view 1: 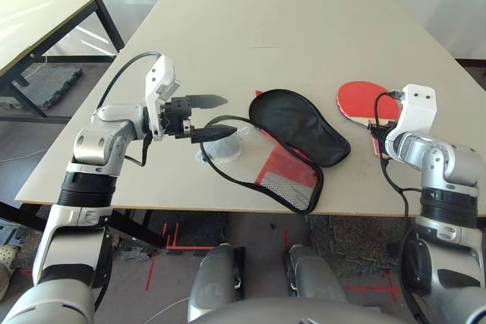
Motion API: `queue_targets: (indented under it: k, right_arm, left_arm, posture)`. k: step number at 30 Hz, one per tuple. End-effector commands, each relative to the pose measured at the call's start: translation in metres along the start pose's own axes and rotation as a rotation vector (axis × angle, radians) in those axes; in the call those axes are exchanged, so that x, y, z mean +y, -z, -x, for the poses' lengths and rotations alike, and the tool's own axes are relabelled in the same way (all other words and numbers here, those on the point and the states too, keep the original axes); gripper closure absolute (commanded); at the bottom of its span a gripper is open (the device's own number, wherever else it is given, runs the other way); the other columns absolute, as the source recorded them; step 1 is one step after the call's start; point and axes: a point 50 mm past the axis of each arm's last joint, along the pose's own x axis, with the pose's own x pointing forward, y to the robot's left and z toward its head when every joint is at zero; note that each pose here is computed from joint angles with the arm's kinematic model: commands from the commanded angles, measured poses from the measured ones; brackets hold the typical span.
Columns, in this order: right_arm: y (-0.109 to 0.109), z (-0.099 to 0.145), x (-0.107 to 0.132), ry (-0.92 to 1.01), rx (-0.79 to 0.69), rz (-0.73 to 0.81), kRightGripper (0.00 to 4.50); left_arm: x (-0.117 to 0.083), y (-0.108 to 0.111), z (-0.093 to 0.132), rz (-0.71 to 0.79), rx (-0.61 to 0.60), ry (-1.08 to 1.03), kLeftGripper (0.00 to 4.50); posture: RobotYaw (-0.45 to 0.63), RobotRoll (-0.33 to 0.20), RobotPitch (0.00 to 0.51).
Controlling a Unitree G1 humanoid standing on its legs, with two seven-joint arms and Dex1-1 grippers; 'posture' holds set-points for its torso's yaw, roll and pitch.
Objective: Store the ping-pong paddle in its case and zip it.
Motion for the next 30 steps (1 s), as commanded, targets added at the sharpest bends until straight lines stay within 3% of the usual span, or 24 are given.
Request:
queue_targets:
  k: [1,7,17,29,30]
  right_arm:
    - [0.003,-0.001,0.001,-0.011,0.021,-0.004,3.65]
    - [0.004,-0.002,-0.004,0.002,0.035,0.02,3.65]
    - [0.001,-0.003,-0.005,0.008,0.036,0.065,0.01]
    - [0.007,-0.011,-0.002,-0.011,0.064,0.067,0.01]
    - [0.008,-0.011,-0.002,-0.013,0.066,0.065,0.18]
  left_arm:
    - [-0.001,0.002,0.0,0.002,0.015,0.018,0.0]
    - [-0.001,0.002,-0.002,0.002,0.016,0.023,0.0]
    - [-0.001,0.002,-0.003,0.003,0.015,0.032,0.0]
    - [-0.002,0.002,-0.005,-0.002,0.007,0.03,0.0]
    - [-0.003,0.003,-0.005,-0.002,0.006,0.031,0.0]
  posture:
    - [0.03,0.0,0.059]
    - [0.03,0.0,0.058]
    - [0.03,0.0,0.055]
    - [0.04,0.0,0.051]
    - [0.04,0.0,0.051]
